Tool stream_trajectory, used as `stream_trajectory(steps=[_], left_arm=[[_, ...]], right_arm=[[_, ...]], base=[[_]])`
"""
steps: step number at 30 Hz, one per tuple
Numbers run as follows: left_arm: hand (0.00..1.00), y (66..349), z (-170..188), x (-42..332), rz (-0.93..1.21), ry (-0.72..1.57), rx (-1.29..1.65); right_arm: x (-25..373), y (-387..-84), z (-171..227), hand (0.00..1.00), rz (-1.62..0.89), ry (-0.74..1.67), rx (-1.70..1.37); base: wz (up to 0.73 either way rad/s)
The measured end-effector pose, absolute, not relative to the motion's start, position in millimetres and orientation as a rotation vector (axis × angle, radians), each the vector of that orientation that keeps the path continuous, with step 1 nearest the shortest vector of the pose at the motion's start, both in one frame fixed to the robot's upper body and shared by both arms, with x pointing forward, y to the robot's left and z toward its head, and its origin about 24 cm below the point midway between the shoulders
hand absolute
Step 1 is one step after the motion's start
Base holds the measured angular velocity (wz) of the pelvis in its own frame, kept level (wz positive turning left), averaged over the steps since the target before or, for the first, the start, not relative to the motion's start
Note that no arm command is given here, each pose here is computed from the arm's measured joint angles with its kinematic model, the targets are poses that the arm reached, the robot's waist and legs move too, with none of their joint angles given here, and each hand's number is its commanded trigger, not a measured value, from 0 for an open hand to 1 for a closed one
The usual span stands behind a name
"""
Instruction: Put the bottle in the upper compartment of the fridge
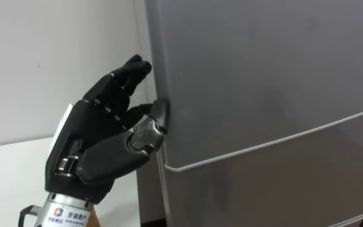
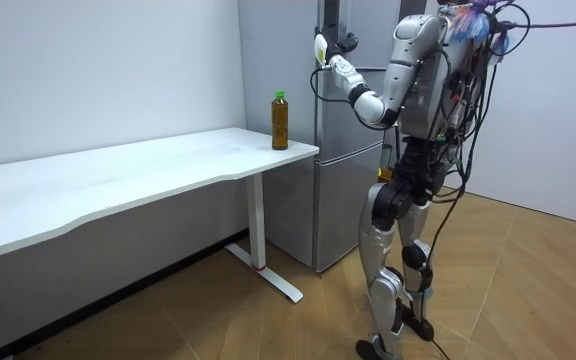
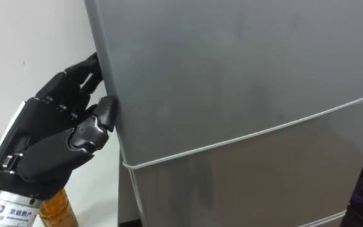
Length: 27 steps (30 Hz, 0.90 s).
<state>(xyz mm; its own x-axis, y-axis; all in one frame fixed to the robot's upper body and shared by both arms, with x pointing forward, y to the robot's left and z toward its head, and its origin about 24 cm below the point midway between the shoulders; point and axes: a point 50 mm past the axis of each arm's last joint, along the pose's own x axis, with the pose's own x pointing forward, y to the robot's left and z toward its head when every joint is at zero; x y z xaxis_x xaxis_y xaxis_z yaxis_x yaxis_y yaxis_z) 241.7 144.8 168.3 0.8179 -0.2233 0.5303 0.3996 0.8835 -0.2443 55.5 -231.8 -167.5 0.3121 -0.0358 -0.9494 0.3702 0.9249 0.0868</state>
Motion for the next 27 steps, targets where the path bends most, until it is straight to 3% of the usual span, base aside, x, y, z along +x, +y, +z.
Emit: stream_trajectory(steps=[27], left_arm=[[0.0,128.7,166.1,239.5,-0.396,-0.507,-0.394]], right_arm=[[55.3,-235.8,-166.3,0.0,-0.275,1.229,0.308]], base=[[0.03]])
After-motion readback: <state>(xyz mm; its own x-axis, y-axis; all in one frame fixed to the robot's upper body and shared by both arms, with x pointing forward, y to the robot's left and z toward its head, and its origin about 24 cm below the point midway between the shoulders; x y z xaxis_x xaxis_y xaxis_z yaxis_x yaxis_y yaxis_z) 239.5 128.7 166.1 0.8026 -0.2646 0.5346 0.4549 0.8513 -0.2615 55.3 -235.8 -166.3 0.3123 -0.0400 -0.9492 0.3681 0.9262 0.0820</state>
